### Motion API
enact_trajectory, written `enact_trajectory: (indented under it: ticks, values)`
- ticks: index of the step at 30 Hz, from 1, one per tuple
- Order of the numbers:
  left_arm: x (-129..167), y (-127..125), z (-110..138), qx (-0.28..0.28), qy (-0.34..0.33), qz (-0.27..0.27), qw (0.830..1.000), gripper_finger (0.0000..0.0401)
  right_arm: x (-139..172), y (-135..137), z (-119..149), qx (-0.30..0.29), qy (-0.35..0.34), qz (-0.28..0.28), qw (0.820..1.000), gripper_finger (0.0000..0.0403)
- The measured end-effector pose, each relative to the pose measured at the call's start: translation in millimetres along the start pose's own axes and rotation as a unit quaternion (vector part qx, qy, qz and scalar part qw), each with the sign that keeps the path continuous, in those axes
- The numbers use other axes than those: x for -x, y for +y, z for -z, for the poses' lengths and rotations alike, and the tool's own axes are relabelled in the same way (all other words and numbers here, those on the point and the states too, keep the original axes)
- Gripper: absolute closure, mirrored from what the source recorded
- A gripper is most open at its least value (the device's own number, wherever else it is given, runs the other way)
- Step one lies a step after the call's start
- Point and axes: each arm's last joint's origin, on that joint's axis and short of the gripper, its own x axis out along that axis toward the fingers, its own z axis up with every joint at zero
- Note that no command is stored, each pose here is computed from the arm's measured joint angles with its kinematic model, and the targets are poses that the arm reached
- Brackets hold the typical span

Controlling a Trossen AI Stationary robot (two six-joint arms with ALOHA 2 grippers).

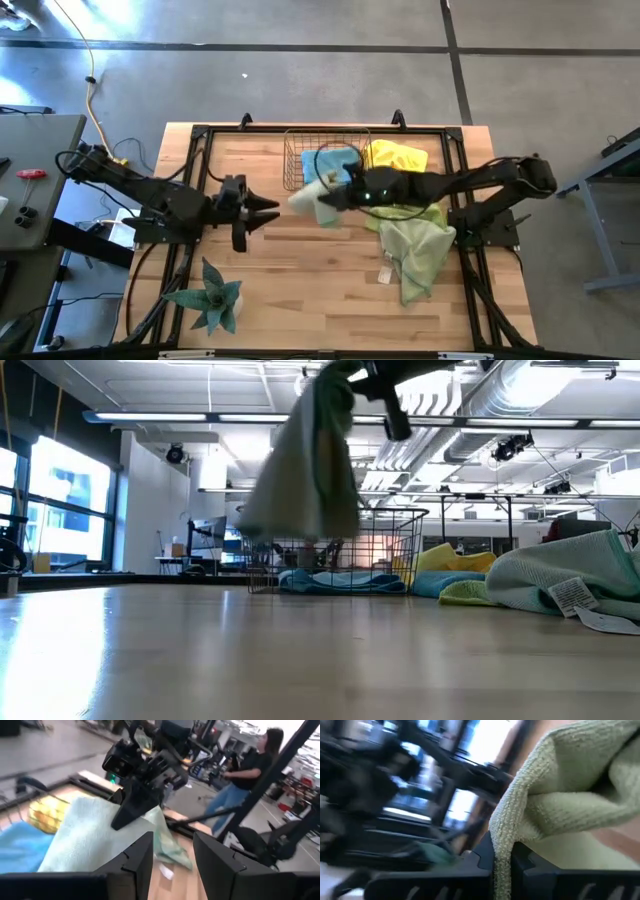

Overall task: Fold microfiber towels
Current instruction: Stack the left light green towel on top of the blue towel in the wire basket

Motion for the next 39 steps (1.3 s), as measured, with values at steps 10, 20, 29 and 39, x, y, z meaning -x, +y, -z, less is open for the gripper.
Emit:
enact_trajectory:
  ticks: [10,20,29,39]
  values:
    - [0,13,-12,-0.072,-0.038,-0.057,0.995,0.0271,4,-27,-68,-0.013,-0.096,0.004,0.995,0.0403]
    - [6,42,-40,-0.112,-0.106,-0.127,0.980,0.0271,10,-48,-102,-0.006,-0.148,0.039,0.988,0.0403]
    - [26,61,-61,-0.115,-0.152,-0.146,0.971,0.0270,-18,-76,-103,-0.024,-0.156,0.059,0.986,0.0403]
    - [30,71,-64,-0.118,-0.151,-0.166,0.967,0.0270,-32,-92,-107,-0.022,-0.159,0.054,0.986,0.0403]
